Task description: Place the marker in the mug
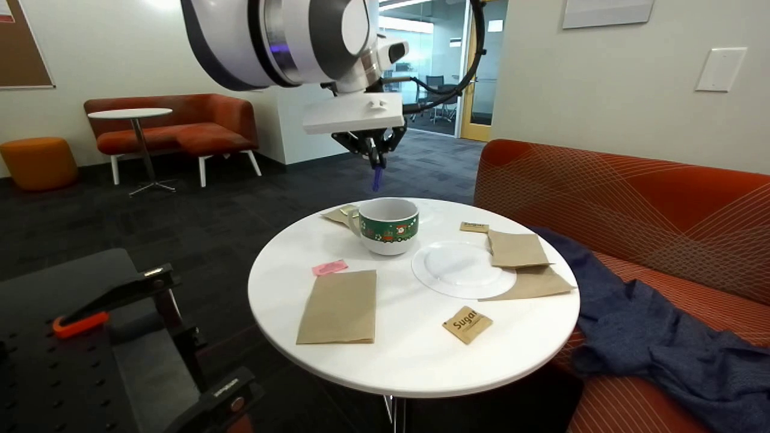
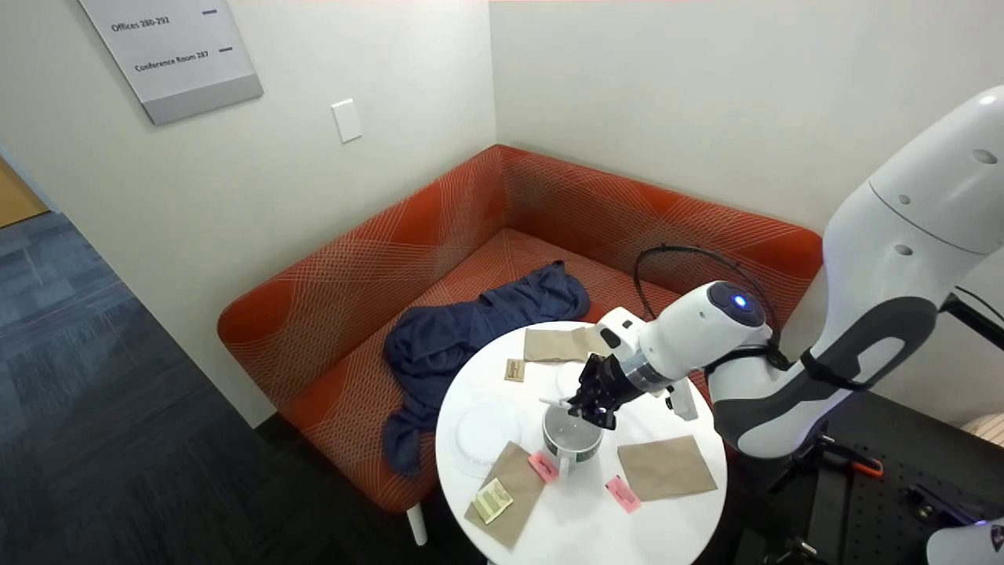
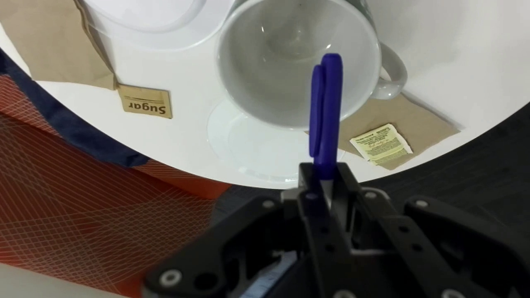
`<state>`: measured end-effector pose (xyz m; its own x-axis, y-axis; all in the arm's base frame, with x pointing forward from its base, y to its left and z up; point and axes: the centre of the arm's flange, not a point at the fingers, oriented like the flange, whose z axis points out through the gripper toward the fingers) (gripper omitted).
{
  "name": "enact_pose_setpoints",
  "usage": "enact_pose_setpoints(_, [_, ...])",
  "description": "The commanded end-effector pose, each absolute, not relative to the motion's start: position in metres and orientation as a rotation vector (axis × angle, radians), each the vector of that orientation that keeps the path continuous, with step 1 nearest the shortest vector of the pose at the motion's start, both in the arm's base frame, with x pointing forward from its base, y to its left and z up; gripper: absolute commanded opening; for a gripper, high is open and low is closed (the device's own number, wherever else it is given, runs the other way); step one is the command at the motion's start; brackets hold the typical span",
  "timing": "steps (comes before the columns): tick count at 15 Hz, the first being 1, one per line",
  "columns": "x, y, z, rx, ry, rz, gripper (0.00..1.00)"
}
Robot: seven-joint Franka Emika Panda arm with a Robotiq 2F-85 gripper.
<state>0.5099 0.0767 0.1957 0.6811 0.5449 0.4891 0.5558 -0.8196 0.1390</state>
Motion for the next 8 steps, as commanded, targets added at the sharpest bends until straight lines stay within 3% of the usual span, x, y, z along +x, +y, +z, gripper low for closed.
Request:
enact_pose_setpoints(1, [0.525,0.066,0.176,-2.81,-0.981,-0.864,0.04])
enact_pose_setpoints(8, [0.536,0.064,0.141,-2.773,-1.025,-0.829,0.04])
